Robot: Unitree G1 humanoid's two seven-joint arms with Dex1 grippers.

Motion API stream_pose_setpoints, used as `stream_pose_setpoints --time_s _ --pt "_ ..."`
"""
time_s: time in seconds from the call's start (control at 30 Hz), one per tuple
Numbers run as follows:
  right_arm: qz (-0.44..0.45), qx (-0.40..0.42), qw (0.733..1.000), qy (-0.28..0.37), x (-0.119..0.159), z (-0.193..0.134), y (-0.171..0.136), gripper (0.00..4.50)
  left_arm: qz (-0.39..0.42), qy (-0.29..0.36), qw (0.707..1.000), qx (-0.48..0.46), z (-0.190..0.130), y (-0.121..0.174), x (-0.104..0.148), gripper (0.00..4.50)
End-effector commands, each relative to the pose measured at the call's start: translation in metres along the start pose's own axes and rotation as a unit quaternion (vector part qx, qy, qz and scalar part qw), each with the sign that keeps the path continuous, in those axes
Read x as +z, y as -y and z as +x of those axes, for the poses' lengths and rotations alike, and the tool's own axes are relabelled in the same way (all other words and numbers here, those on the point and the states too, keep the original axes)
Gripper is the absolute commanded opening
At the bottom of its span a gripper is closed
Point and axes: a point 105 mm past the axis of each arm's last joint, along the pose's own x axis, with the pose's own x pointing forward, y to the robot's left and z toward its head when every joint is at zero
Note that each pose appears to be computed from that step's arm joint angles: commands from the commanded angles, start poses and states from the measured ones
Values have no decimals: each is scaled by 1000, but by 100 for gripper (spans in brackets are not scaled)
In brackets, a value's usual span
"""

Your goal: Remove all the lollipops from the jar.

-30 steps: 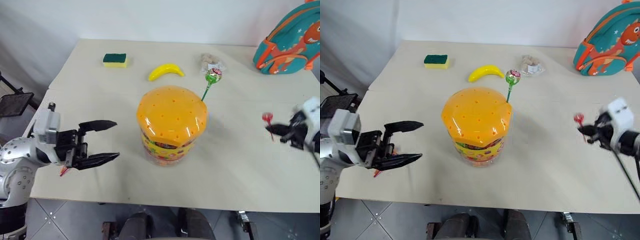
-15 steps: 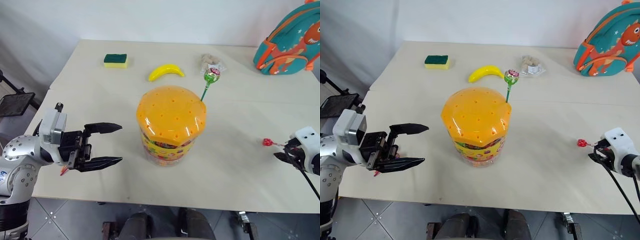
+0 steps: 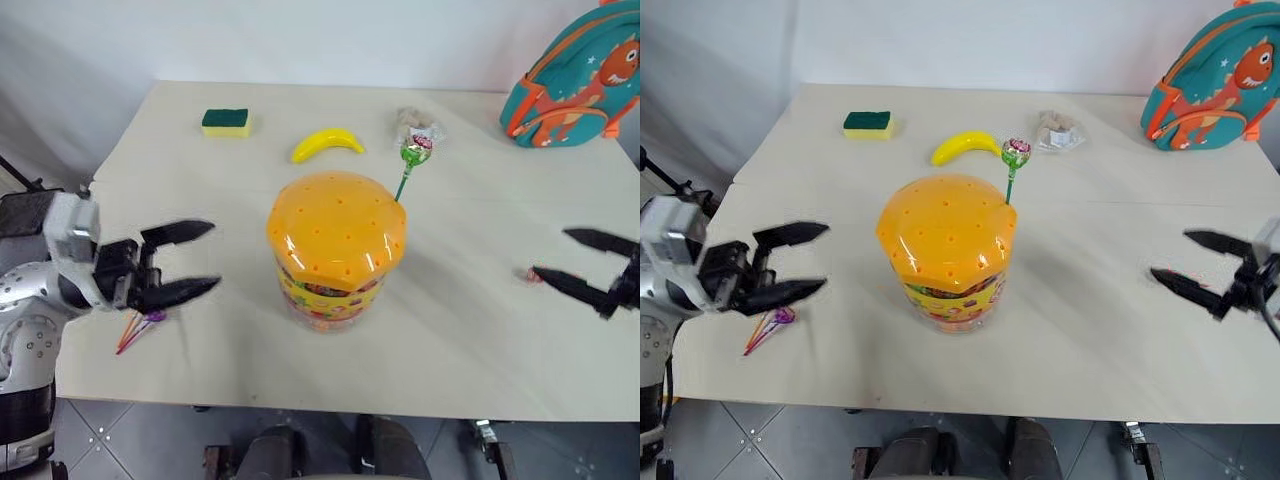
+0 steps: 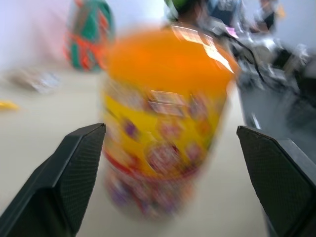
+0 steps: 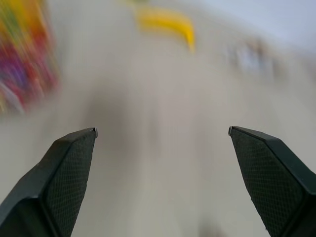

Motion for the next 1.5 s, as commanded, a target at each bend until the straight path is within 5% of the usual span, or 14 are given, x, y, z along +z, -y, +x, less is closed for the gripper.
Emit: stream_pose_setpoints --time_s 0.03,0.17,0.47,0.63,0.93,1.17,1.3,1.37,1.43,1.5 --pt "0 68 994 86 34 36 -30 446 12 37 999 21 -8 -2 17 450" --pt "18 120 980 157 58 73 -60 446 0 45 999 30 -18 3 18 450" --pt "46 158 969 182 71 112 -77 446 14 42 998 44 -21 13 1 450" --pt "49 182 965 184 73 115 -82 328 19 33 998 55 -25 16 -4 450" --pt "72 185 957 211 82 111 -68 3 26 43 998 43 -15 19 1 450" --pt "108 159 951 242 113 80 -38 3 31 37 998 26 -10 16 1 450" --pt "75 75 981 165 101 53 -2 3 45 9 999 9 -6 17 -3 450" --pt "8 -16 999 32 63 38 29 3 48 -15 999 -7 -4 19 -10 450" --pt "-73 -80 986 -128 21 16 54 3 47 -42 998 -27 -3 22 -19 450" --pt "-80 -124 970 -194 -1 2 67 3 49 -64 996 -45 -1 25 -27 450"
